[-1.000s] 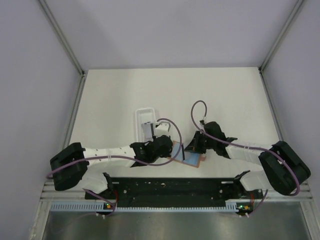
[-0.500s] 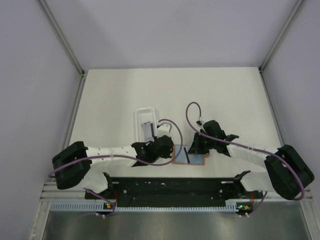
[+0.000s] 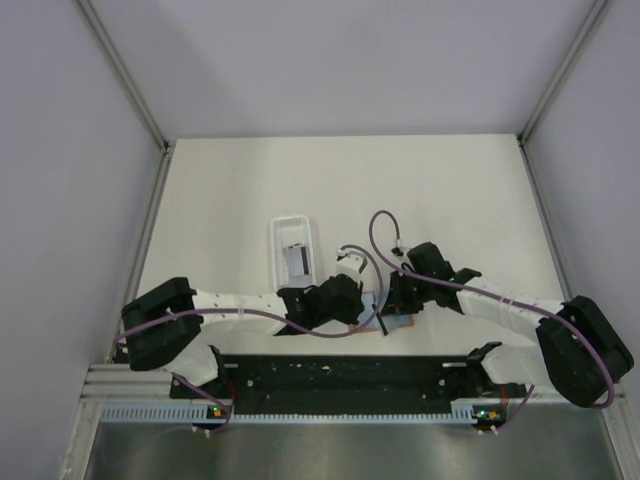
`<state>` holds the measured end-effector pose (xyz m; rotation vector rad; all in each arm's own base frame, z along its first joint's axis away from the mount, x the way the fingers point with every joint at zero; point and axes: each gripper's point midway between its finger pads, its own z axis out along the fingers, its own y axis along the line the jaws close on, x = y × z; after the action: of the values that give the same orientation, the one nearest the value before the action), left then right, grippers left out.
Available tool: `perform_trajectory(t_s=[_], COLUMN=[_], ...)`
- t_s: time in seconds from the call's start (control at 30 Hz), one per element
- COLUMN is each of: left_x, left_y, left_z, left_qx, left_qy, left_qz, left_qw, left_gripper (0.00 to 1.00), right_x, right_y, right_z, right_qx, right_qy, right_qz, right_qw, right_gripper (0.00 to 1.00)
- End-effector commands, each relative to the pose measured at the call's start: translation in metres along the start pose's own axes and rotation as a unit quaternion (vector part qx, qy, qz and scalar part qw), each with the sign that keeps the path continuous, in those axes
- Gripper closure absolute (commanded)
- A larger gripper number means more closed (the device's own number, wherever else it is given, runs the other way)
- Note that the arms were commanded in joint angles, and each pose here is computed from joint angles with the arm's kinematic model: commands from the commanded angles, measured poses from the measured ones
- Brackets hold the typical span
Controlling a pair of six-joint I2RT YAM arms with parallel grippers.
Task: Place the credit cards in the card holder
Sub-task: Insert the credit card into the card holder.
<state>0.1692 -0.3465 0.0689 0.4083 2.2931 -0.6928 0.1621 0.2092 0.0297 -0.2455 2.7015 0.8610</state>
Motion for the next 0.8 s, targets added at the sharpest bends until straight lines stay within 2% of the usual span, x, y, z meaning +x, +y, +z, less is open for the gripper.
perform_trajectory(t_s=[0.0, 0.13, 0.43, 0.77], left_x=[-0.005, 0.018, 0.039, 0.041], left_y=[-0.029, -0.018, 0.01, 0.012], left_z=[0.015, 0.025, 0.015, 0.015], left_qx=[0.047, 0.026, -0.007, -0.011], left_qy=[-0.002, 0.028, 0.037, 0.037], left_qz=[0.01, 0.001, -0.03, -0.029], left_qw=[0.999, 0.999, 0.999, 0.999], left_gripper=[1.0, 1.0, 1.0, 1.0], right_x=[0.002, -0.003, -0.029, -0.031], right_y=[-0.001, 0.002, -0.005, -0.001], right_z=[-0.002, -0.005, -0.027, -0.012], right_qx=[0.015, 0.014, 0.011, -0.031], right_qy=[0.005, -0.012, -0.087, -0.075], right_qz=[0.004, 0.014, 0.063, 0.084], right_qw=[1.0, 1.0, 0.994, 0.993], right_gripper=[1.0, 1.0, 1.0, 1.0])
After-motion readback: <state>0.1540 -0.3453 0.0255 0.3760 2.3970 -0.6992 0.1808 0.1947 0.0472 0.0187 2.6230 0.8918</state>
